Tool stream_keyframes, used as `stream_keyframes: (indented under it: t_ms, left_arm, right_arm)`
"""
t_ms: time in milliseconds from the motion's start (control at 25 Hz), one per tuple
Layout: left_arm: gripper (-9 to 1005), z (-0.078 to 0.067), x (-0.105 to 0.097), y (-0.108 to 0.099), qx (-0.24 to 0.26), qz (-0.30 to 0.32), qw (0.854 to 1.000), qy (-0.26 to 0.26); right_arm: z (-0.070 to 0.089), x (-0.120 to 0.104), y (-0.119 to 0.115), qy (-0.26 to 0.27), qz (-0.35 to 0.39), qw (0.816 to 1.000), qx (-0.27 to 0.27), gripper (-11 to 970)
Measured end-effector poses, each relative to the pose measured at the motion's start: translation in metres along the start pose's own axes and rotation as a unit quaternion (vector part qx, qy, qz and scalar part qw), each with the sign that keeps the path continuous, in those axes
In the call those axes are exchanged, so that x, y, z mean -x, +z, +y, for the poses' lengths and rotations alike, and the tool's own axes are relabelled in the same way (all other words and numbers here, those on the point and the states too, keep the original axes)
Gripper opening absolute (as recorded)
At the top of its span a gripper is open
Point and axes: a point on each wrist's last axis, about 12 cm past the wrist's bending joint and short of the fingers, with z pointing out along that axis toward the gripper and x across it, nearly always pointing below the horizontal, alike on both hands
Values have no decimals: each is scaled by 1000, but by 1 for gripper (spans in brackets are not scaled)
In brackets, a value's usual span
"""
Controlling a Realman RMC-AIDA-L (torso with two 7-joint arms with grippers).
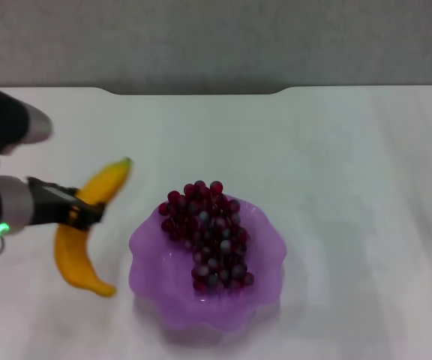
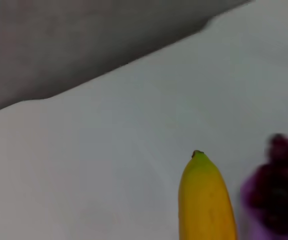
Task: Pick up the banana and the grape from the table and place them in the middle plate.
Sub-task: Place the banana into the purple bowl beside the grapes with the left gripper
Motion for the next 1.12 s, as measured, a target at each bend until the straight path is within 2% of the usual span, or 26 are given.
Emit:
stream_keyframes:
  t_ms: [320, 440, 640, 840, 1120]
  left_arm:
    - [473, -50, 2, 3, -106, -9, 991, 87]
    - [473, -60, 5, 4, -133, -18, 986, 100]
    - [472, -67, 15, 5, -154, -35, 982, 106]
    - [472, -74, 25, 16, -173, -44, 977, 116]
    - [473, -71, 32, 31, -162, -52, 978, 117]
  right_arm:
    - [0, 0, 0, 0, 0, 1000, 0, 868]
    - [0, 0, 0, 0, 0, 1000, 1, 868]
    - [2, 1, 2, 0, -2, 1000, 2, 868]
    - [2, 1, 2, 1, -2, 1000, 3, 868]
    - [3, 2, 3, 3, -3, 1000, 4, 868]
